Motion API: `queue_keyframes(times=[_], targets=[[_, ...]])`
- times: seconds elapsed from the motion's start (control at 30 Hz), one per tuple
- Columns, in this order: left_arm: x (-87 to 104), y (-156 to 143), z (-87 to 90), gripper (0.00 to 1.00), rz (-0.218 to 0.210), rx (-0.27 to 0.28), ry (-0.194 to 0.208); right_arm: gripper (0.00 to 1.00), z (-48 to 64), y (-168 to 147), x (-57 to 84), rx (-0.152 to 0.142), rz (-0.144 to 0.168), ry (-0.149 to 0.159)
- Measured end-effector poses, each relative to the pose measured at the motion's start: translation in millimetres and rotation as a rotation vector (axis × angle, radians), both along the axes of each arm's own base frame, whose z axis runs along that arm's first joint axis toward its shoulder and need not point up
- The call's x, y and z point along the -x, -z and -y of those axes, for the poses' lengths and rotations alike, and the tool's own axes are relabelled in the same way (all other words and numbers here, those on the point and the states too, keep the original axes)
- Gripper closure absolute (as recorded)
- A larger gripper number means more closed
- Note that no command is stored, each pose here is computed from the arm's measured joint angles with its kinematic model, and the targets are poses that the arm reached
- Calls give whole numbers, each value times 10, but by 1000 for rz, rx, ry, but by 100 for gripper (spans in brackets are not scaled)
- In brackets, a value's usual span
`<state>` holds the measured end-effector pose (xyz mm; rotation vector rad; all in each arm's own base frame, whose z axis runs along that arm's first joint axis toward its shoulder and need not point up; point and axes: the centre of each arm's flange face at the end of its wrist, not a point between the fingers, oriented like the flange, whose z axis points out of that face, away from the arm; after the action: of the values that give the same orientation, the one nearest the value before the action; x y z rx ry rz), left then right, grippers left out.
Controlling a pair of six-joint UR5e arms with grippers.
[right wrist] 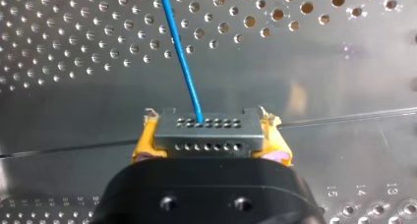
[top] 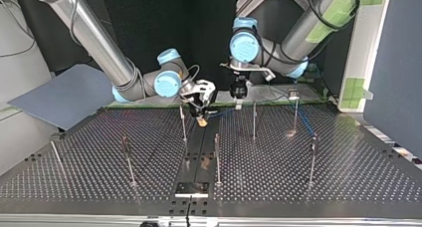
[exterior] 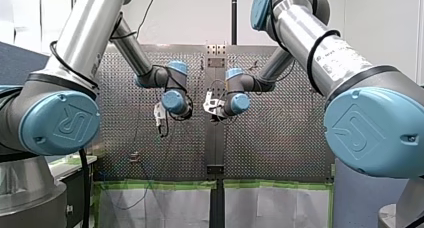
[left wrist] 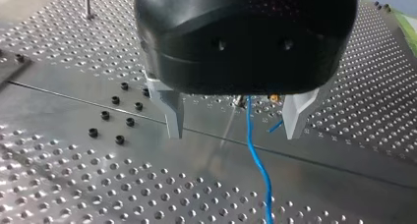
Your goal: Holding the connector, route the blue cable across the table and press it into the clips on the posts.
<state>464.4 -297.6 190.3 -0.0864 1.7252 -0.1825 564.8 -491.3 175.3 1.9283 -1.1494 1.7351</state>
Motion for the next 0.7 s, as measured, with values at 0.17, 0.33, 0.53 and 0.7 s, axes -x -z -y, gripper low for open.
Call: queue_keyframes(times=[0.17,0.33,0.53,0.7], targets=[[-143,89,12,0,-6,0,-21,100,0,0,0,0,0,0],[-233,163,30,0,-20,-5,-25,100,0,0,0,0,0,0],[-354,248,107,0,-26,-8,-24,100,2,-1,-1,1,1,0],[-490,323,179,0,-22,-10,-37,100,1,-1,-1,1,0,0]])
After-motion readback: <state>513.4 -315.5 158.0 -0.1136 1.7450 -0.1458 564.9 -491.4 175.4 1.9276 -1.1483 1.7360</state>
